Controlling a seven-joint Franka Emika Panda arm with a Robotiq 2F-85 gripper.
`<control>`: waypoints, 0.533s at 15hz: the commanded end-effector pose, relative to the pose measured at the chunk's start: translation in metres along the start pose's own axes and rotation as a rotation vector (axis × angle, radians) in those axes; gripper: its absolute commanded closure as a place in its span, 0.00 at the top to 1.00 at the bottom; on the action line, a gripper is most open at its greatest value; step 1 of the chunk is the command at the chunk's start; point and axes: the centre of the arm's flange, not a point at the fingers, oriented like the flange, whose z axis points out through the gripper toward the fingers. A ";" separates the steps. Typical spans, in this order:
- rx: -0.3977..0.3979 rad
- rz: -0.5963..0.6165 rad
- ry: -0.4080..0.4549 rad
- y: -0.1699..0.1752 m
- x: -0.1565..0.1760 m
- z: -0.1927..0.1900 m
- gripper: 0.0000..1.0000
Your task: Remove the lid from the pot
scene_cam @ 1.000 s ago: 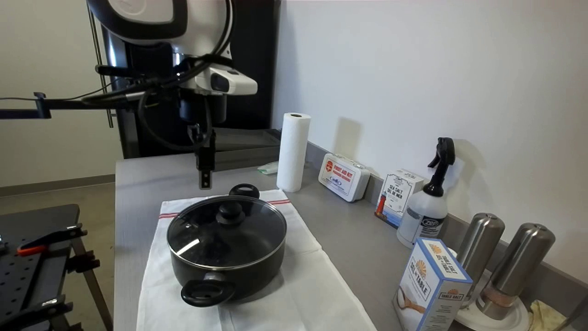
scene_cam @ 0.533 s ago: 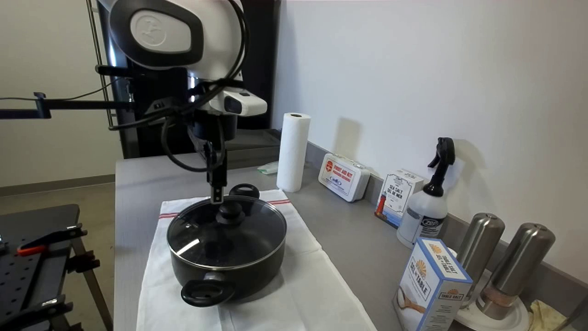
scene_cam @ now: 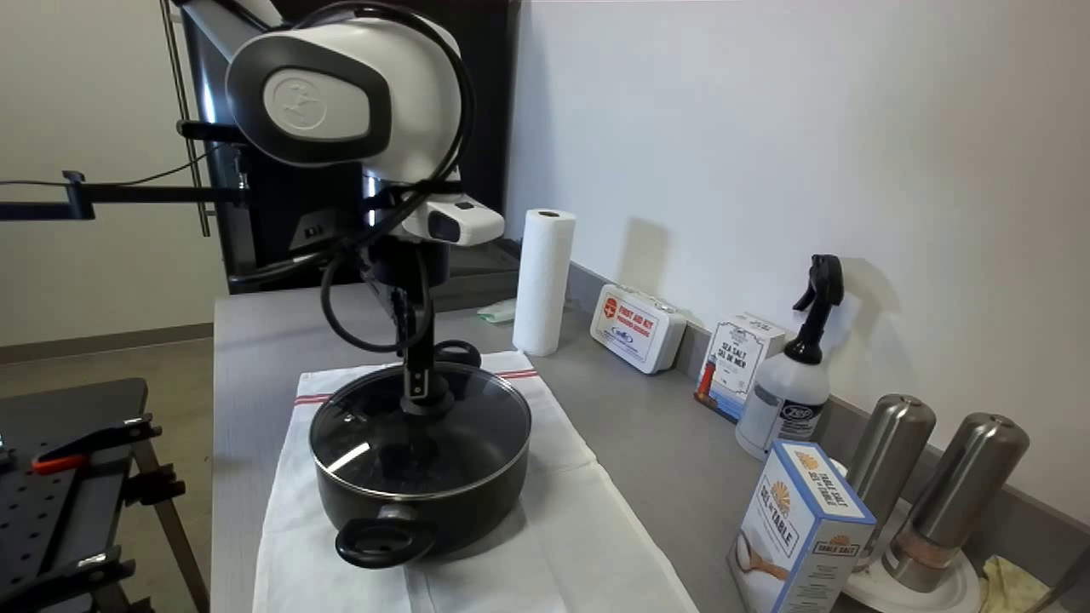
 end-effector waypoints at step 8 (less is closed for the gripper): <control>0.027 0.032 0.028 0.003 0.011 0.014 1.00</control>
